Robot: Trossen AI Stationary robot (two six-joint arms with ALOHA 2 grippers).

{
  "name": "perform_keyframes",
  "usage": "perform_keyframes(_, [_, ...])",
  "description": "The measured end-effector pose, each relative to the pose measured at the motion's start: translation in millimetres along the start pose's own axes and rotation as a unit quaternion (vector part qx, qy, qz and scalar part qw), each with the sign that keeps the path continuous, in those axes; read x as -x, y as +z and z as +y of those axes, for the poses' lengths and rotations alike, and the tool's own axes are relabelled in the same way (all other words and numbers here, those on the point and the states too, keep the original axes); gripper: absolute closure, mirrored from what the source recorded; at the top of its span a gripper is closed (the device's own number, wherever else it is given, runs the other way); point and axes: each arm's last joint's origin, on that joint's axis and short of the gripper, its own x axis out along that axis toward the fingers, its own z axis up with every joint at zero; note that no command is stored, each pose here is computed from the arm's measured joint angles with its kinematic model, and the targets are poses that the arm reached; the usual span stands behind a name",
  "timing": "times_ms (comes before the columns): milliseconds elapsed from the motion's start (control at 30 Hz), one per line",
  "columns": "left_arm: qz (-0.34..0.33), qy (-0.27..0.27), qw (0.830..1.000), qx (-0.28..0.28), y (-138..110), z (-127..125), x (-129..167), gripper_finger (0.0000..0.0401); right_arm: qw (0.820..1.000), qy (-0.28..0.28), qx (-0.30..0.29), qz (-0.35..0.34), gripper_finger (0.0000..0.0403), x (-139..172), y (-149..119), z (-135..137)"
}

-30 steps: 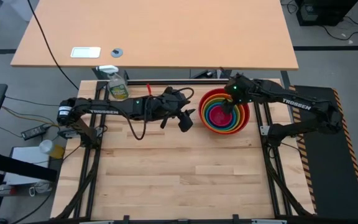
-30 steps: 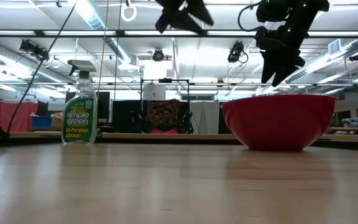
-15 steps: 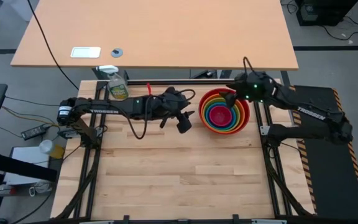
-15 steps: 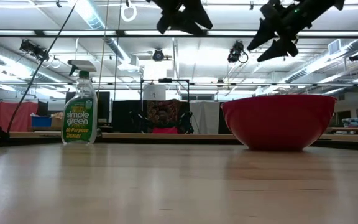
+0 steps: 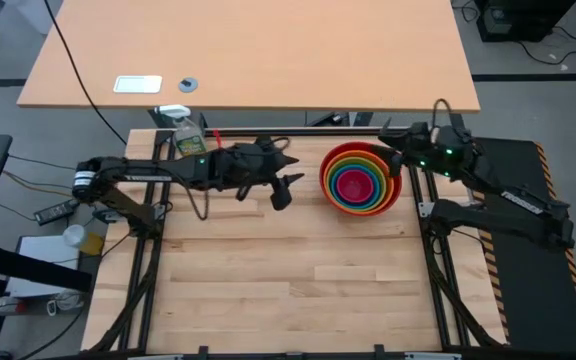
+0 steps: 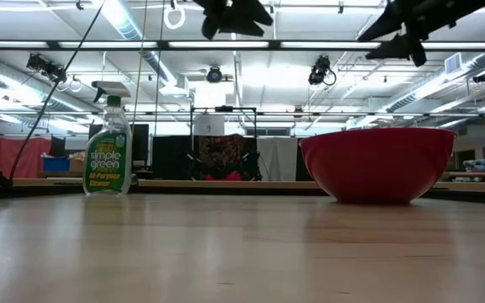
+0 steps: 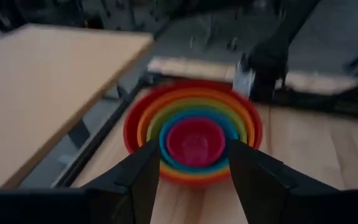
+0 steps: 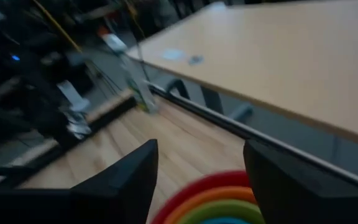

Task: Nest bowls inside each other
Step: Return to Home Position

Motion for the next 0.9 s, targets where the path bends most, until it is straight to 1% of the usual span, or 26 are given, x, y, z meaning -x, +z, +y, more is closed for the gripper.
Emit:
perform_keyframes(133, [-0.037,0.003,0.999,0.029,-10.9,7.7,14.7,0.0209,0.998,0.038,-0.005,-0.043,0.0171,12.7,-3.5,-0.6])
perform_keyframes(233, [-0.047,0.008,0.997,0.064,-25.8,15.5,24.8,0.0209,0.996,0.062,-0.021,-0.068,0.0174,19.4,-8.9,-1.8])
perform_keyframes(333, [-0.079,0.010,0.991,0.110,-39.5,24.0,39.8,0.0209,0.992,0.076,-0.036,-0.095,0.0177,30.3,-11.3,-2.8])
perform_keyframes(433, [-0.112,0.011,0.982,0.151,-55.0,32.4,56.4,0.0209,0.989,0.079,-0.041,-0.120,0.0180,43.6,-12.7,-4.0])
perform_keyframes(567, [-0.142,0.020,0.969,0.202,-78.2,45.8,77.5,0.0209,0.989,0.067,-0.052,-0.121,0.0185,54.7,-21.4,-8.2])
perform_keyframes(767, [-0.186,0.045,0.946,0.262,-108.9,62.8,104.6,0.0209,0.982,0.092,-0.085,-0.138,0.0193,70.2,-33.3,-12.0])
perform_keyframes(900, [-0.209,0.061,0.931,0.292,-126.5,70.2,116.1,0.0209,0.977,0.101,-0.090,-0.163,0.0201,80.5,-39.8,-14.7])
